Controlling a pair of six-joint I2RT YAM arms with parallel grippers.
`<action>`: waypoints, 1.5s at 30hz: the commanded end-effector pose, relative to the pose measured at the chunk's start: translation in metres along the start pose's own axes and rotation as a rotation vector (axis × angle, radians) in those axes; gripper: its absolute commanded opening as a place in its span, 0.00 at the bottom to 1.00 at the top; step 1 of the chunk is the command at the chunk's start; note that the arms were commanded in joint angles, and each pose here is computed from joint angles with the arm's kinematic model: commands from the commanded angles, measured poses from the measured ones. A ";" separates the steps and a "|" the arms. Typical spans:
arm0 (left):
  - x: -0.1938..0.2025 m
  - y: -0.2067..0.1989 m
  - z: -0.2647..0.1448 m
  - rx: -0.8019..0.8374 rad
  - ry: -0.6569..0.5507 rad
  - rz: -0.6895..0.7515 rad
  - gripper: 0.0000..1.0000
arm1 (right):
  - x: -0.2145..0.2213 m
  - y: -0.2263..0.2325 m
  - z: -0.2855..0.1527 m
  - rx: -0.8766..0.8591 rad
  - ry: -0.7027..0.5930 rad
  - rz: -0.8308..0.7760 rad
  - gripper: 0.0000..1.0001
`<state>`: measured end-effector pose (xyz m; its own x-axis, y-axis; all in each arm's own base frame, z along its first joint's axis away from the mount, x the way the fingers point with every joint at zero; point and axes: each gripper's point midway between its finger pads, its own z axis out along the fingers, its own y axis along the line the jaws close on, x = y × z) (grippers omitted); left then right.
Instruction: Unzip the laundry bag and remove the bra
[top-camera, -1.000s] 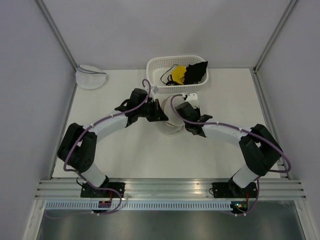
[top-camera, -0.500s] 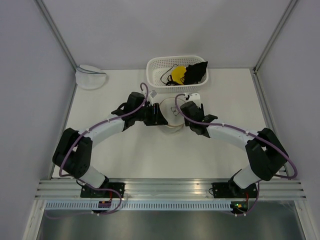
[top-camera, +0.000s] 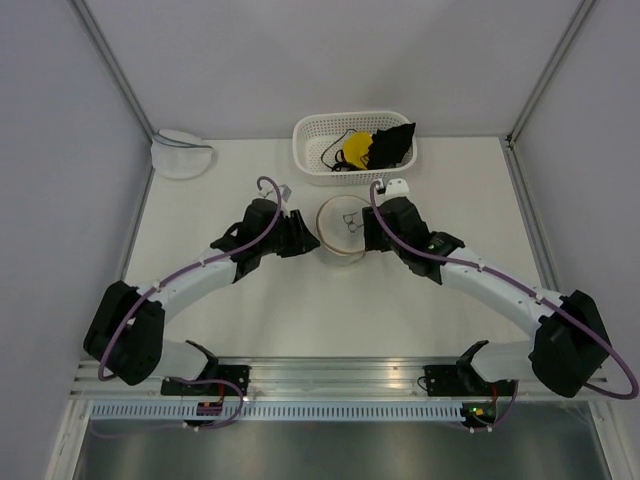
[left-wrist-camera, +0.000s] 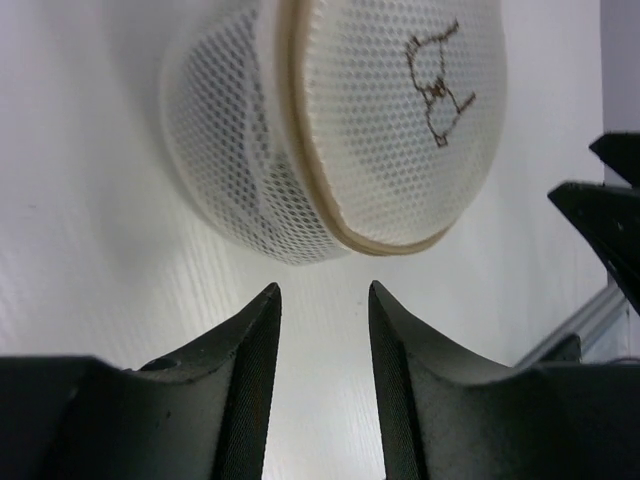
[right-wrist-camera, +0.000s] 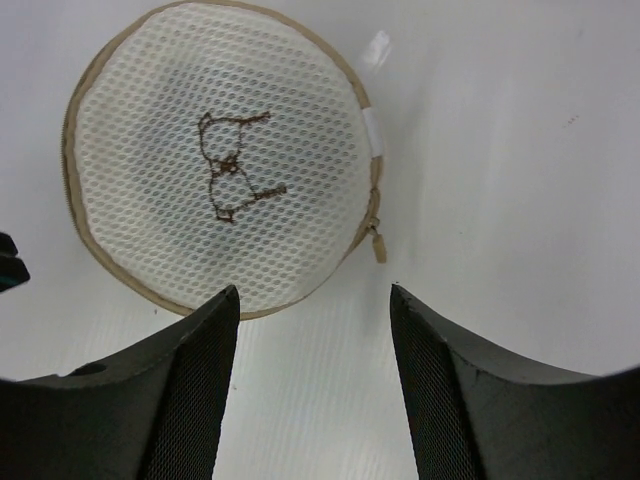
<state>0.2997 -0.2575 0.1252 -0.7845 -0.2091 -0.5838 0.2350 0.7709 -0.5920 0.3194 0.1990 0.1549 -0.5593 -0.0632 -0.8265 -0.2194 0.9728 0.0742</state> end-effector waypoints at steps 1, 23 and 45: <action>-0.035 0.024 -0.007 -0.129 -0.186 -0.063 0.44 | -0.018 0.027 0.007 -0.111 -0.020 -0.010 0.67; -0.065 0.020 0.064 0.212 -0.230 -0.110 0.33 | 0.008 0.010 0.071 0.024 0.031 0.042 0.15; -0.010 -0.024 0.094 0.420 0.012 -0.177 0.19 | 0.025 0.011 0.080 -0.021 0.074 0.066 0.19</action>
<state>0.3489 -0.3141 0.0587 -0.8652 -0.3067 -0.3966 0.2094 0.4977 -0.8417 0.3646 0.2176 0.0840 -0.6459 -0.0461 -0.7620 -0.1846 0.9780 0.0973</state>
